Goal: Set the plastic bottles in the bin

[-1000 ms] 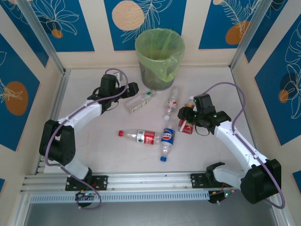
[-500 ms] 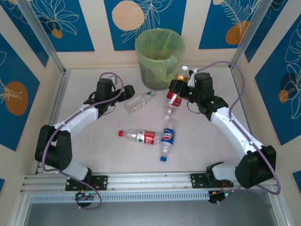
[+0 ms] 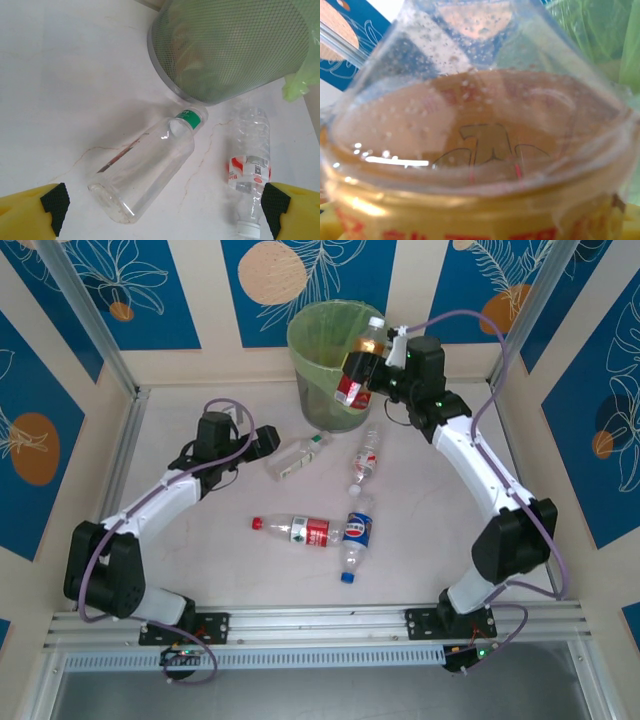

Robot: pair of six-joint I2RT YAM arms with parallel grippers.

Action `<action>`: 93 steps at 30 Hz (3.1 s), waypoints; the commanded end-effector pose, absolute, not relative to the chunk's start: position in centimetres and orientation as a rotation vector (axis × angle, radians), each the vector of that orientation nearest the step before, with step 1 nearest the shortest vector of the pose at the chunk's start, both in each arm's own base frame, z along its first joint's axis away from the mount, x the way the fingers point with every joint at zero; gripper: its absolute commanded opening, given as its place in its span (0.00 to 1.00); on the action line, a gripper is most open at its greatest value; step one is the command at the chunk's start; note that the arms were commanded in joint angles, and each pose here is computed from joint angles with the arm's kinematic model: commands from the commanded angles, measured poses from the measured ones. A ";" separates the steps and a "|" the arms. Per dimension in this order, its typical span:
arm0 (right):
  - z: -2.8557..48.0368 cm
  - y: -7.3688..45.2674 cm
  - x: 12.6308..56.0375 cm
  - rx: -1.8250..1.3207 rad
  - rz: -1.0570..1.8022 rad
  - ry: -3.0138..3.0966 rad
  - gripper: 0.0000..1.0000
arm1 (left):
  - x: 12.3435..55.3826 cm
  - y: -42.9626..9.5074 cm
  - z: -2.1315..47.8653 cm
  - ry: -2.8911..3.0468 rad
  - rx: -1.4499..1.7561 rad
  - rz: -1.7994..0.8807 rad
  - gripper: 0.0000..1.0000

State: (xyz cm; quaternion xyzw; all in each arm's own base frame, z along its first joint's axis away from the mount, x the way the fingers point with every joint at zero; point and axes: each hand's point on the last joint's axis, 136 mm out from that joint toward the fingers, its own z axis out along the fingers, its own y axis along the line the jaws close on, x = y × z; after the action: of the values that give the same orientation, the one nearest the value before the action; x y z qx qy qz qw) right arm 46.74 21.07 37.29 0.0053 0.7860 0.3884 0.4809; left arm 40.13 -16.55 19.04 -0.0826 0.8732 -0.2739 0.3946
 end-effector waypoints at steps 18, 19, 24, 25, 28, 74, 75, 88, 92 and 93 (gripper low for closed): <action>41.9 19.9 59.8 -0.007 0.834 1.783 0.51 | 37.3 -15.5 21.3 2.084 -0.106 -0.704 1.00; 41.9 19.7 60.6 -0.010 0.798 1.767 0.51 | 37.1 -15.8 21.3 2.087 -0.082 -0.720 1.00; 40.4 19.2 62.7 -0.084 0.650 1.745 0.52 | 36.4 -16.5 21.4 2.101 -0.042 -0.764 1.00; 40.0 19.2 62.8 -0.108 0.624 1.748 0.52 | 36.3 -16.5 21.2 2.107 -0.041 -0.767 1.00; 39.1 19.0 63.0 -0.197 0.536 1.755 0.52 | 36.2 -16.4 20.9 2.113 -0.040 -0.758 0.99; 35.6 18.5 63.4 -0.318 0.151 1.840 0.82 | 35.9 -13.8 19.5 2.139 -0.120 -0.594 1.00; 35.9 18.6 63.3 -0.314 0.164 1.836 0.82 | 35.9 -13.5 19.1 2.151 -0.131 -0.575 1.00; 40.7 18.4 59.6 -0.220 0.373 1.826 0.88 | 35.9 -14.0 17.4 2.285 -0.085 -0.541 1.00; 42.4 18.3 57.7 -0.225 0.402 1.812 0.91 | 35.9 -15.1 17.6 2.321 0.065 -0.530 1.00; 42.8 18.3 57.2 -0.225 0.408 1.810 0.92 | 36.0 -15.4 17.6 2.330 0.098 -0.523 1.00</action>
State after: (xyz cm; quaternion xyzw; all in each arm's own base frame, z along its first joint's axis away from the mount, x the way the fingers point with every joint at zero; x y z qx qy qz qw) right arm 59.55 18.56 39.02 -0.1018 0.7970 0.1487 0.5765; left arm 36.08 -14.52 16.81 -0.0180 0.9035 -0.2070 0.3748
